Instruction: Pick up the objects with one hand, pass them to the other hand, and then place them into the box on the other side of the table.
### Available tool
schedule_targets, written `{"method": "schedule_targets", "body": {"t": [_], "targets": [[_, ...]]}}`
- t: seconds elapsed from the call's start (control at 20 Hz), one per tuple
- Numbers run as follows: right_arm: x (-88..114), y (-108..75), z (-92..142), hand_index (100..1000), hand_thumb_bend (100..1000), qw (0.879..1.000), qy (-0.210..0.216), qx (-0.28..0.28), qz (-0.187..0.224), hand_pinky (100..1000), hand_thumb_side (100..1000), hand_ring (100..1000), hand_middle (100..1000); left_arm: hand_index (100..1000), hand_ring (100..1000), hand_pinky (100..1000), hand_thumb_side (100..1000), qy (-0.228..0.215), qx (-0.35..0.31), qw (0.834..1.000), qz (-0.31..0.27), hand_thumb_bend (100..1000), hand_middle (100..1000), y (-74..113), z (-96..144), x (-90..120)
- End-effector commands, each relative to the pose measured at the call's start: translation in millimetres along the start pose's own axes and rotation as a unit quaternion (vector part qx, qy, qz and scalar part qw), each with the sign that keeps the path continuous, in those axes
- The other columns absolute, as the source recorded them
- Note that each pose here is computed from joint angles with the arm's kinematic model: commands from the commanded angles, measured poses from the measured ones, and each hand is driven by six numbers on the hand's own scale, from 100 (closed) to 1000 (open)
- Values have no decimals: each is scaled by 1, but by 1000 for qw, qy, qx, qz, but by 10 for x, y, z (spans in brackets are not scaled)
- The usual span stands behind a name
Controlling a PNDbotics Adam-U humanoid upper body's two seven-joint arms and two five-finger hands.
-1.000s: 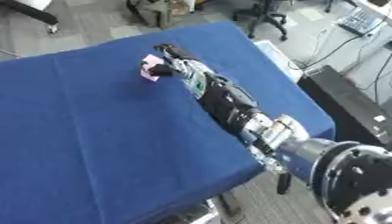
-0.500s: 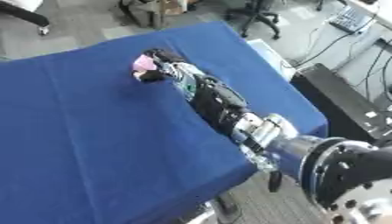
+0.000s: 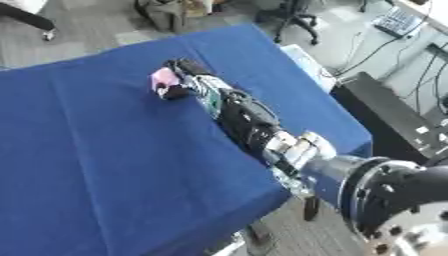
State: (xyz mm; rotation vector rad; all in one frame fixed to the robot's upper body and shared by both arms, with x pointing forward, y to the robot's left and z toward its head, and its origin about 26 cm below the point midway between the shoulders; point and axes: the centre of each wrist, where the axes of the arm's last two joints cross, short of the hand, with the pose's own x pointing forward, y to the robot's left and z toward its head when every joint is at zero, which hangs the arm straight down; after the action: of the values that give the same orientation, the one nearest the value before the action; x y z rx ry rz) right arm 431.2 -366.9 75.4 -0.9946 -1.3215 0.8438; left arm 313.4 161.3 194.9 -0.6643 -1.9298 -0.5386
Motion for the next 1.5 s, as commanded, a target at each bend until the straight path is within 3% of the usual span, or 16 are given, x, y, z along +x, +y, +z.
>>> {"method": "schedule_targets", "body": {"t": [0.05,0.3,0.45,0.55,0.7,0.8,0.85,0.9,1.0,1.2,1.35,1.5], "targets": [[4,-194,-21,891,100,999,-8,-51,5,756,376,797,582,760,803,827,670,-7,1,1000,-6,573,630,-2,-14,34],[115,-311,25,865,100,995,-45,-86,-4,753,326,796,576,758,802,826,678,-1,20,1000,-7,564,628,48,16,-11],[366,-518,112,848,100,986,-111,-119,-20,749,290,792,576,754,799,824,698,17,49,999,-12,546,624,124,51,-110],[623,-633,246,838,100,974,-166,-144,-47,748,273,791,577,754,800,824,721,40,72,997,-10,549,624,175,93,-241],[1069,-758,566,845,100,946,-255,-180,-90,752,207,784,580,755,803,824,754,76,96,993,-6,560,628,239,155,-443],[1343,-820,826,856,100,921,-314,-210,-102,755,153,775,580,757,804,825,770,96,103,990,-2,570,631,261,179,-552],[1467,-849,961,868,100,907,-342,-224,-105,756,204,769,585,758,806,826,759,105,103,989,1,563,632,267,186,-597],[1577,-880,1089,875,100,893,-368,-238,-106,758,109,766,586,758,806,826,786,113,102,988,5,587,634,271,190,-640],[1741,-923,1283,890,100,871,-407,-256,-104,757,100,755,586,759,807,827,802,128,99,987,15,607,638,277,197,-717],[2006,-787,1420,892,100,822,-494,-258,-120,756,100,751,582,769,819,837,839,164,64,984,41,615,657,229,183,-867],[2138,-686,1471,889,100,797,-537,-237,-142,754,100,749,579,784,834,856,890,183,17,981,55,587,677,165,154,-929],[2228,-607,1513,885,100,783,-564,-211,-159,753,100,751,577,800,848,873,934,201,-37,977,67,584,698,86,122,-972]]}}
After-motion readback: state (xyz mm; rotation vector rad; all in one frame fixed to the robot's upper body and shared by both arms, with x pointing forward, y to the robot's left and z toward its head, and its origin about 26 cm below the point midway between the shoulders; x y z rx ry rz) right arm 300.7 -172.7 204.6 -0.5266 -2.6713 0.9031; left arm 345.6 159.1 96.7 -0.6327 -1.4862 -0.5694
